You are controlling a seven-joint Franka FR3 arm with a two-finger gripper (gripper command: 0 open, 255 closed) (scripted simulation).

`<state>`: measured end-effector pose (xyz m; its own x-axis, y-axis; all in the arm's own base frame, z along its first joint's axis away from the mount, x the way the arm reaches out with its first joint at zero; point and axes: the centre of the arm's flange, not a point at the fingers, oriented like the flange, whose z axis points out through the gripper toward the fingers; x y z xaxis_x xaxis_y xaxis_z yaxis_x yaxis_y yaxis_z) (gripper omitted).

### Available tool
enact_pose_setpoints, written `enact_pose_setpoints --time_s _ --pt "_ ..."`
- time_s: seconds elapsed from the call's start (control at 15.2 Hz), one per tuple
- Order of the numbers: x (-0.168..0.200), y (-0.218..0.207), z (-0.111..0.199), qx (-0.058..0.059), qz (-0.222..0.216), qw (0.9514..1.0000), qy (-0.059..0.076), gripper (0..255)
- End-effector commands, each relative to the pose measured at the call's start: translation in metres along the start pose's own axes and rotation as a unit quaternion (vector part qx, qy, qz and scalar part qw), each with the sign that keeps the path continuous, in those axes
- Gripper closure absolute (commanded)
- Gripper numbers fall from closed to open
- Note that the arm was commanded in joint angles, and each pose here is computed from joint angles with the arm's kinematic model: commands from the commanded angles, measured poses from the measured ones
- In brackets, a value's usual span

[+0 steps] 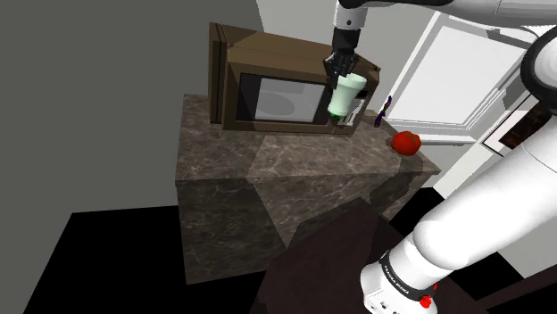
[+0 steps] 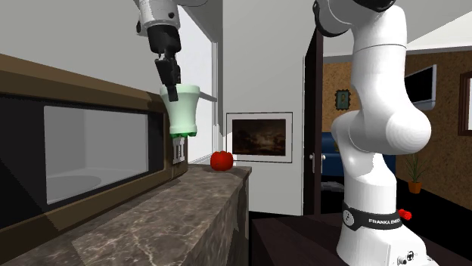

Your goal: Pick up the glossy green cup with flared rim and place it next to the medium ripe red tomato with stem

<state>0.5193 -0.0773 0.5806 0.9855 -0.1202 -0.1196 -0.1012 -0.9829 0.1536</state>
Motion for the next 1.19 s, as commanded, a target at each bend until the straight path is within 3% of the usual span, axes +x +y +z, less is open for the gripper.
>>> enact_pose_setpoints --time_s 0.0,1.12 --pt "0.0 0.029 0.006 0.0 -0.001 1.0 0.0 255" --pt "0.024 0.25 0.037 0.0 -0.001 1.0 0.0 255"
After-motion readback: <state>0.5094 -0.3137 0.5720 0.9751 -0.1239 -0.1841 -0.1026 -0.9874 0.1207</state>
